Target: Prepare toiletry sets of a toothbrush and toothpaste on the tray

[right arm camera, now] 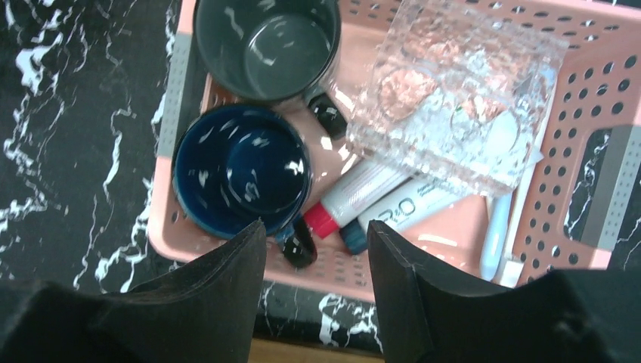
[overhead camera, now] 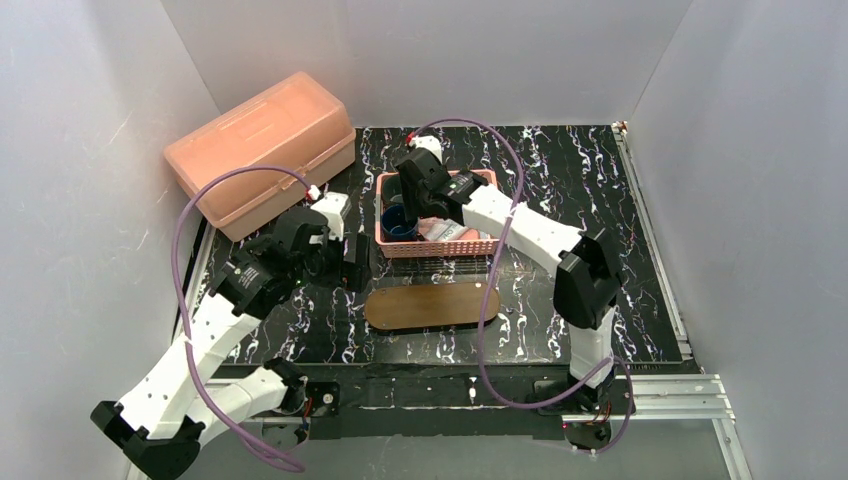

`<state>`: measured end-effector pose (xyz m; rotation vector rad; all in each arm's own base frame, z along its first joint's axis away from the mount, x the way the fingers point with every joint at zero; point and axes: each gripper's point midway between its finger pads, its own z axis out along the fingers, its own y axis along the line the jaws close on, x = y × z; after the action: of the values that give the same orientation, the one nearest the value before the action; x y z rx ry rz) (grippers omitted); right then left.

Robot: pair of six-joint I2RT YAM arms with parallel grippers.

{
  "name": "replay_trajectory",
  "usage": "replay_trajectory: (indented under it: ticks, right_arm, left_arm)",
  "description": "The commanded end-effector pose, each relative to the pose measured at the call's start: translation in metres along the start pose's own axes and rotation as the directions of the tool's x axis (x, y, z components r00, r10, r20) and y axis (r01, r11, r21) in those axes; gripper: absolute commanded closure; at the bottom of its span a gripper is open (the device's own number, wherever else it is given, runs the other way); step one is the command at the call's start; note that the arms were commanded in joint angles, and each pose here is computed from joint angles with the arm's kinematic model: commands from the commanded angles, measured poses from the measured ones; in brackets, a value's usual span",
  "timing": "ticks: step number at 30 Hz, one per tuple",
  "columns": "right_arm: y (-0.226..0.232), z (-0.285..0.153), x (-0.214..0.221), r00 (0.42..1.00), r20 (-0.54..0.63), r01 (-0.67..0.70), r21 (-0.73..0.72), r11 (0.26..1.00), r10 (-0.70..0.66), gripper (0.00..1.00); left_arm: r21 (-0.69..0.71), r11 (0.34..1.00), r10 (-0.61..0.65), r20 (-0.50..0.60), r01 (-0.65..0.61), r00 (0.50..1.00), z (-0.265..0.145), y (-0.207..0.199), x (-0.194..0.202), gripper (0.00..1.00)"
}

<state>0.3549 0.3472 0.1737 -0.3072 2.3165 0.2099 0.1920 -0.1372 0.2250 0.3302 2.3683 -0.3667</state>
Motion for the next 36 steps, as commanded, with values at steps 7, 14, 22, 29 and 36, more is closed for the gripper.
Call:
replay_trajectory:
  ticks: [7, 14, 22, 29, 36]
  right_arm:
    - [-0.035, 0.032, -0.036, 0.998, 0.037, -0.057, 0.115, 0.992, 0.054, 0.46]
    - [-0.05, 0.052, -0.039, 0.997, 0.039, -0.078, 0.177, 0.981, 0.072, 0.51]
    - [-0.06, 0.067, -0.041, 0.995, 0.033, -0.096, 0.214, 0.972, 0.091, 0.54]
    - [-0.07, 0.069, -0.035, 0.995, 0.027, -0.099, 0.246, 0.964, 0.095, 0.55]
    - [-0.08, 0.065, -0.032, 0.994, 0.034, -0.107, 0.275, 0.956, 0.102, 0.56]
  left_arm:
    - [-0.009, 1.0, 0.009, 0.093, -0.008, 0.996, 0.006, 0.008, 0.004, 0.02]
    - [-0.009, 1.0, 0.01, 0.097, -0.009, 0.995, 0.015, 0.011, 0.015, 0.02]
    - [-0.01, 1.0, 0.014, 0.092, -0.013, 0.996, 0.017, 0.013, 0.023, 0.02]
    - [-0.016, 1.0, 0.014, 0.087, -0.013, 0.996, 0.018, 0.014, 0.024, 0.02]
    - [-0.017, 1.0, 0.015, 0.083, -0.013, 0.996, 0.019, 0.014, 0.024, 0.02]
